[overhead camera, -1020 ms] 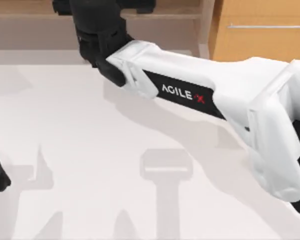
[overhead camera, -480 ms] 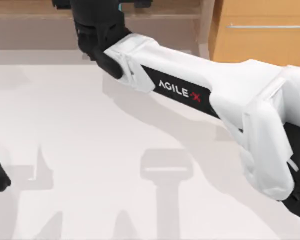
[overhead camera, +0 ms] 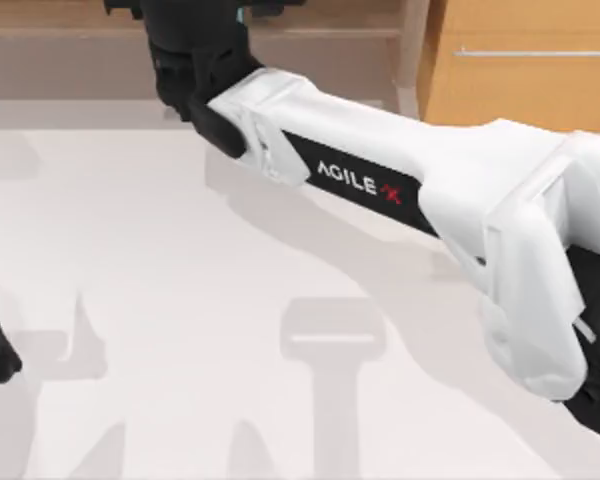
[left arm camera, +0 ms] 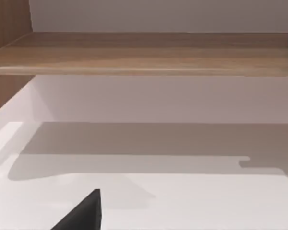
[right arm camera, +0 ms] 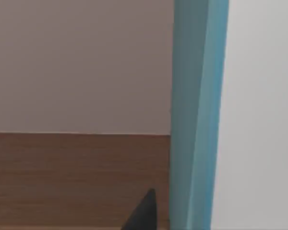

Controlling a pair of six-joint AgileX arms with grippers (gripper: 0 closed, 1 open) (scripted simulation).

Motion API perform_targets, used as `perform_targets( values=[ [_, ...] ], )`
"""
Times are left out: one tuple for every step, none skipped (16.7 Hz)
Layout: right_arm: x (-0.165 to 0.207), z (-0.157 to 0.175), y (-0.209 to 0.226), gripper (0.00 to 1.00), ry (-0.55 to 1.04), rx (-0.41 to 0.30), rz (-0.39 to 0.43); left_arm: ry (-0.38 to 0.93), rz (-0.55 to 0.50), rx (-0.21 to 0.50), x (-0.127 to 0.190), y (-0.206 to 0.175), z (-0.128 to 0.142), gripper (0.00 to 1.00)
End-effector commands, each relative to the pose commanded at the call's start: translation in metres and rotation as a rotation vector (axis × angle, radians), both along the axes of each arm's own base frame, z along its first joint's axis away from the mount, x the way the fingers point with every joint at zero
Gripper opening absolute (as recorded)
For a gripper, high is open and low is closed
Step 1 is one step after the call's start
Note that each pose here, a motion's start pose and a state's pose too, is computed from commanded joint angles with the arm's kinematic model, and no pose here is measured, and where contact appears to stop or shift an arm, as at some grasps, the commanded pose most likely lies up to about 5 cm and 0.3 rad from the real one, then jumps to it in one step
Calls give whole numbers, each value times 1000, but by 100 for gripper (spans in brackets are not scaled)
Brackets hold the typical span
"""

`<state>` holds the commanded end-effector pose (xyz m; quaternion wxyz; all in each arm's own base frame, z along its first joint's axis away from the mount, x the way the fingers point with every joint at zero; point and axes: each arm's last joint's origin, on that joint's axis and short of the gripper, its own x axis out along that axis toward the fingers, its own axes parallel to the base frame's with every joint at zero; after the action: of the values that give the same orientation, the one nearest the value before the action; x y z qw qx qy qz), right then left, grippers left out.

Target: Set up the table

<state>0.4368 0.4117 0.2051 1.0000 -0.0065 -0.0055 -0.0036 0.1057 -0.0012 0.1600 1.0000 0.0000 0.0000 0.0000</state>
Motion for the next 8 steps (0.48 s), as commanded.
perform_targets(
  values=[
    [0, 0, 0, 40, 0, 0, 0, 0, 0, 0, 0, 0, 0, 100],
    [0, 0, 0, 32, 0, 0, 0, 0, 0, 0, 0, 0, 0, 100],
    [0, 0, 0, 25, 0, 0, 0, 0, 0, 0, 0, 0, 0, 100],
    [0, 0, 0, 17, 0, 0, 0, 0, 0, 0, 0, 0, 0, 100],
    [0, 0, 0, 10, 0, 0, 0, 0, 0, 0, 0, 0, 0, 100],
    [0, 0, 0, 2, 0, 0, 0, 0, 0, 0, 0, 0, 0, 100],
    [0, 0, 0, 0, 0, 0, 0, 0, 0, 0, 0, 0, 0, 100],
    [0, 0, 0, 0, 0, 0, 0, 0, 0, 0, 0, 0, 0, 100]
  ],
)
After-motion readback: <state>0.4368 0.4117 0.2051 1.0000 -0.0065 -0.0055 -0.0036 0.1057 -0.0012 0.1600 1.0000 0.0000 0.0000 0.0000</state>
